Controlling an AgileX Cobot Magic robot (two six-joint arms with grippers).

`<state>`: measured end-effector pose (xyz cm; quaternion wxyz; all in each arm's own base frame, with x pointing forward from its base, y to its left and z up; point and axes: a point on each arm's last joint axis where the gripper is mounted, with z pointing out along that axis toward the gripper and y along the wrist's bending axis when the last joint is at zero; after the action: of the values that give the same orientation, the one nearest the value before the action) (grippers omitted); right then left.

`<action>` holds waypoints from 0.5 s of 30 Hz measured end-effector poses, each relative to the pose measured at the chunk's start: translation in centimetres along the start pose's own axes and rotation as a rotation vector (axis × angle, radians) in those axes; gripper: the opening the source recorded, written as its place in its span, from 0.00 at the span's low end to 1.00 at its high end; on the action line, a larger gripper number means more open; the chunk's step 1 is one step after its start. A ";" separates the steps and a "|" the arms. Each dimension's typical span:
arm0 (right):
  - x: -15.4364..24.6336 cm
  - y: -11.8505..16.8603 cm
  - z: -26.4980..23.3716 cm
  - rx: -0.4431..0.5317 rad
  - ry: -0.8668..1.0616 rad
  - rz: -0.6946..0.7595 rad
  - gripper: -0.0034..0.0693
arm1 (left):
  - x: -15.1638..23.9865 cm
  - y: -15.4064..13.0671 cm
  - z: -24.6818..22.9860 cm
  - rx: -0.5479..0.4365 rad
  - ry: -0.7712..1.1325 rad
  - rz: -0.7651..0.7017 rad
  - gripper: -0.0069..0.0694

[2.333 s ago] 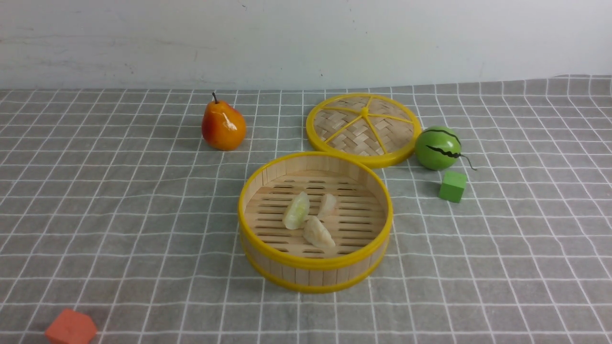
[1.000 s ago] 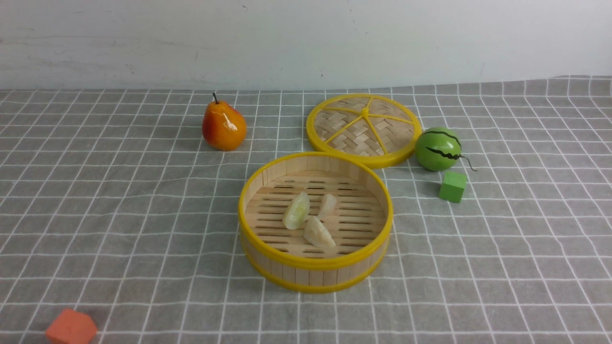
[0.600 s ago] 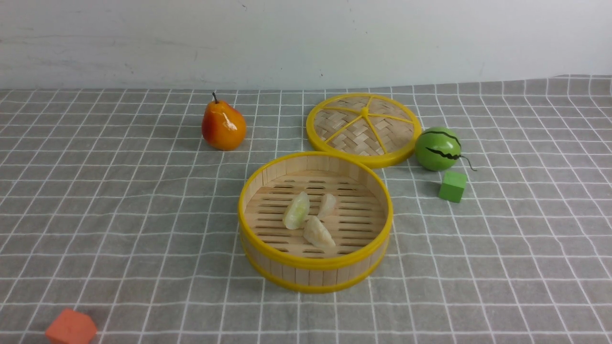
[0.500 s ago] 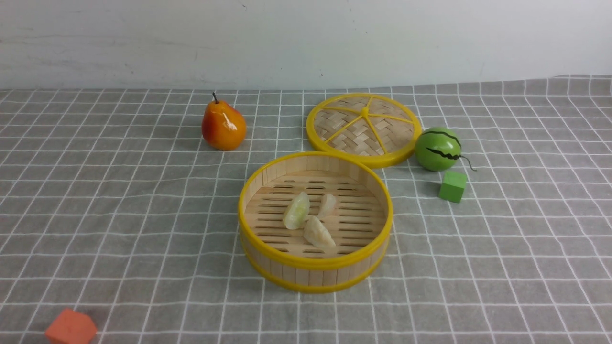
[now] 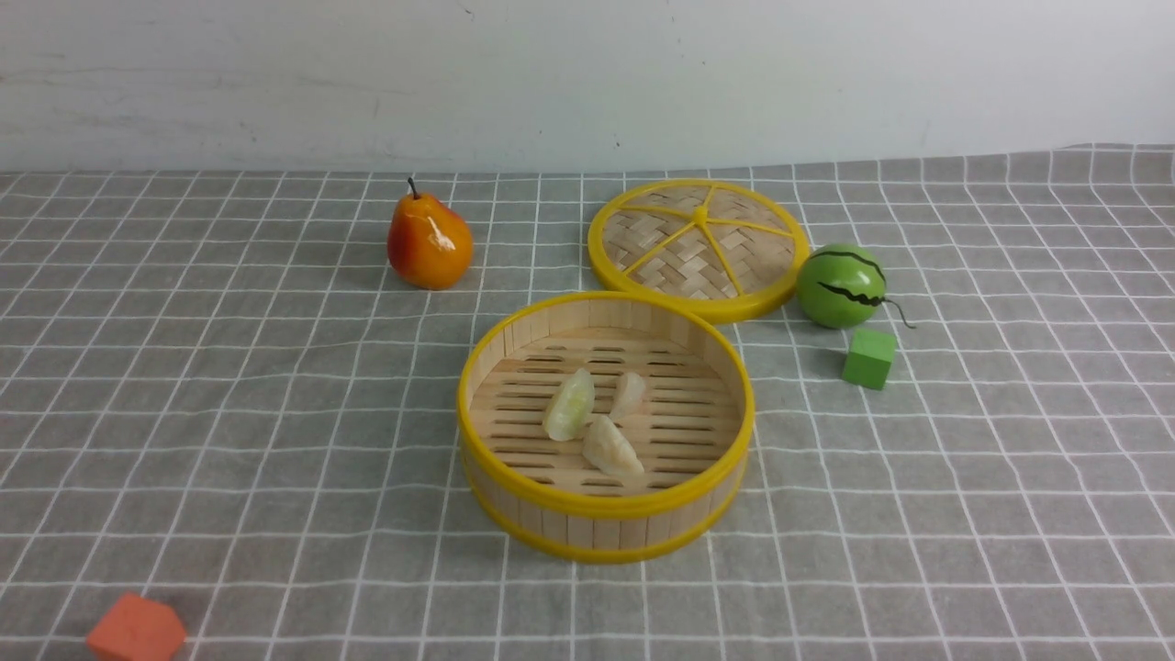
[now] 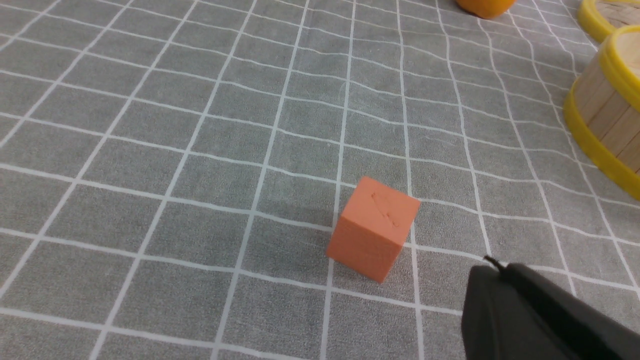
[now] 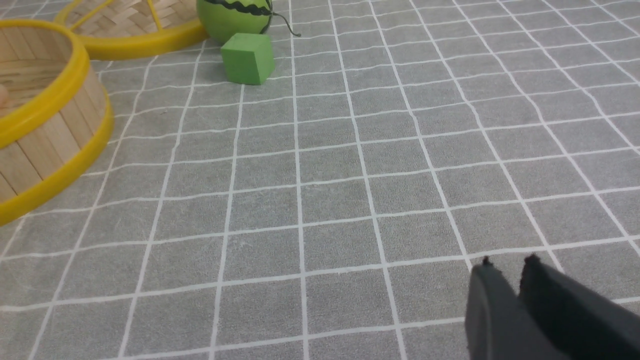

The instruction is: Put the dumplings into the steamer on the table with the grey tablecloth.

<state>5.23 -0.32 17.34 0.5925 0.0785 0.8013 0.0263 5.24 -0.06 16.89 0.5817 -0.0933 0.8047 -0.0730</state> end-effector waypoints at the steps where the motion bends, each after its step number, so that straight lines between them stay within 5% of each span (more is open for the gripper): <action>1: 0.0 0.0 0.0 0.000 0.000 0.000 0.17 | 0.0 0.0 0.0 0.000 0.000 0.000 0.07; 15: 0.0 0.0 0.0 0.000 -0.001 0.000 0.19 | 0.0 0.0 0.0 0.000 0.000 0.000 0.08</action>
<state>5.23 -0.32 17.34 0.5930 0.0785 0.8010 0.0263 5.24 -0.06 16.89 0.5817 -0.0932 0.8047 -0.0729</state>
